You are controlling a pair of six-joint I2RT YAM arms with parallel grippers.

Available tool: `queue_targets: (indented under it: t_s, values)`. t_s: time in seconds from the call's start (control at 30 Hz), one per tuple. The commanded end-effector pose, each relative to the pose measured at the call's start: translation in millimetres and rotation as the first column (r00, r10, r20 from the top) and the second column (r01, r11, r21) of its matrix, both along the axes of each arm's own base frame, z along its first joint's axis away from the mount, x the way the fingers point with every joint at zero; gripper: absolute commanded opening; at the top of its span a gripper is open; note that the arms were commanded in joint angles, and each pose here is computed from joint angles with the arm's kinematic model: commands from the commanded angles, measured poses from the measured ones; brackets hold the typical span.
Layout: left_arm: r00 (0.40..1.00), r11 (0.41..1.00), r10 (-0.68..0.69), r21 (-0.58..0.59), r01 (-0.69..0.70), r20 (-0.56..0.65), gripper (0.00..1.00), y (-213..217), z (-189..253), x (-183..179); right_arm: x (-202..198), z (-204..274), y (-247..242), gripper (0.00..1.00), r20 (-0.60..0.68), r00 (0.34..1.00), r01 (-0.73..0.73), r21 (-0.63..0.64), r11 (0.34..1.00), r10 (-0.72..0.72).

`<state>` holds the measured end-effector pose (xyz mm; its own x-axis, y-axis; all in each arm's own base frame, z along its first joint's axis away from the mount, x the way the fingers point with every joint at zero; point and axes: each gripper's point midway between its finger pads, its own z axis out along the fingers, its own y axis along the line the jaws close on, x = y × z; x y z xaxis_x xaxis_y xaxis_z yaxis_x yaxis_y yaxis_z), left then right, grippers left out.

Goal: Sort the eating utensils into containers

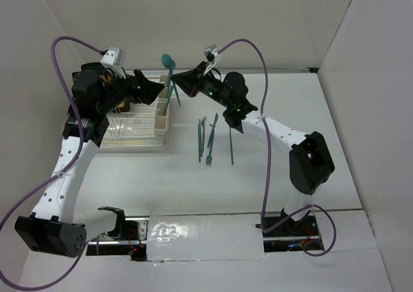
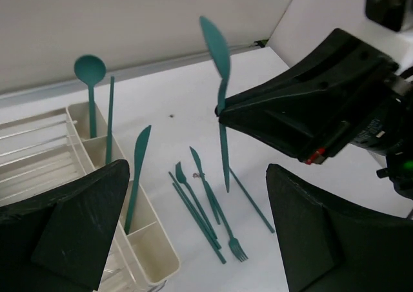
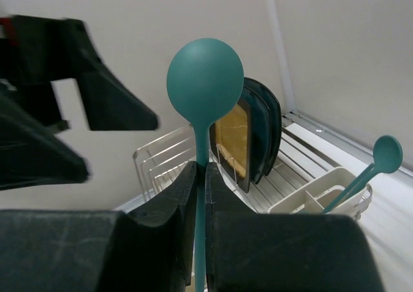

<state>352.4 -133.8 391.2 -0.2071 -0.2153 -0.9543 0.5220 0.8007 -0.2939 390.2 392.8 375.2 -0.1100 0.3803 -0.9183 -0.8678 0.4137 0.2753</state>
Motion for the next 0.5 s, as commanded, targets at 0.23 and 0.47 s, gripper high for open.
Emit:
queue_targets:
  t_s: [0.23,0.47]
  values:
    - [0.998,0.987,-0.066,-0.148,0.065,-0.004,1.0,-16,37,16,-36,24,7,0.0,0.046,0.998,-0.035,-0.008,0.999,0.035]
    - [0.997,0.984,-0.072,-0.16,0.076,0.032,0.98,-18,42,19,-40,32,14,0.0,0.054,0.997,-0.05,-0.004,0.999,0.05]
